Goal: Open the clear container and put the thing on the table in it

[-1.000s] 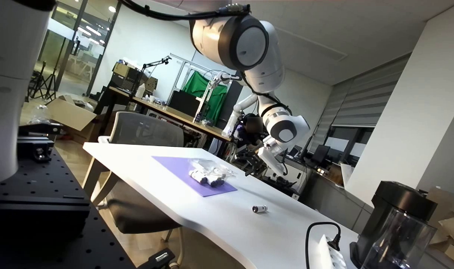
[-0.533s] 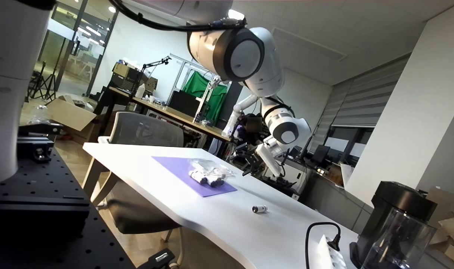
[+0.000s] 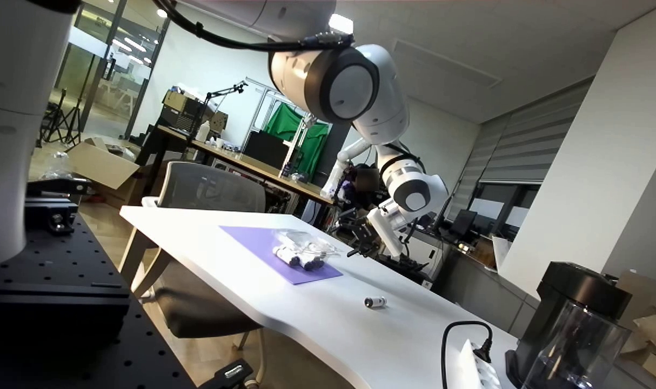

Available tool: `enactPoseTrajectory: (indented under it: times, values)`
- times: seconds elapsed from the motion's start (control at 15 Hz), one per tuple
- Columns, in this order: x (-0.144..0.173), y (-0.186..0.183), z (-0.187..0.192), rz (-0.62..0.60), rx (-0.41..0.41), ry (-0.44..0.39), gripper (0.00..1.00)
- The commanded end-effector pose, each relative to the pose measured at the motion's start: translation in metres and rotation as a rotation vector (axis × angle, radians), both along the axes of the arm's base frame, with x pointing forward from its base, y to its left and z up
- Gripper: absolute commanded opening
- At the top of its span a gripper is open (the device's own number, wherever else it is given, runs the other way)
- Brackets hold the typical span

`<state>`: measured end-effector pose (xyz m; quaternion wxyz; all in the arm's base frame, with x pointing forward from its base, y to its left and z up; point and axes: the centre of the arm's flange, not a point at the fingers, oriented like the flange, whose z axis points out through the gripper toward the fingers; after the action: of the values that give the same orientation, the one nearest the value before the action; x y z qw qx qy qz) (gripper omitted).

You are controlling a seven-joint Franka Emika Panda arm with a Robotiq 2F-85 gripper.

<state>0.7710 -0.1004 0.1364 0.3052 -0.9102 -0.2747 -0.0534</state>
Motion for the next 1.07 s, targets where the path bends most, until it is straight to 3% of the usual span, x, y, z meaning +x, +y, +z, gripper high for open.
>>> enactPoseTrajectory:
  times: [0.0,0.4,0.87,1.0]
  values:
    - [0.033,-0.003,-0.003,-0.027,0.005,0.044,1.00]
    - [0.029,0.004,0.001,-0.009,0.029,0.113,1.00]
    - [0.031,0.000,0.028,-0.017,0.020,0.125,1.00]
    - [0.031,-0.002,0.033,0.006,0.060,0.163,1.00]
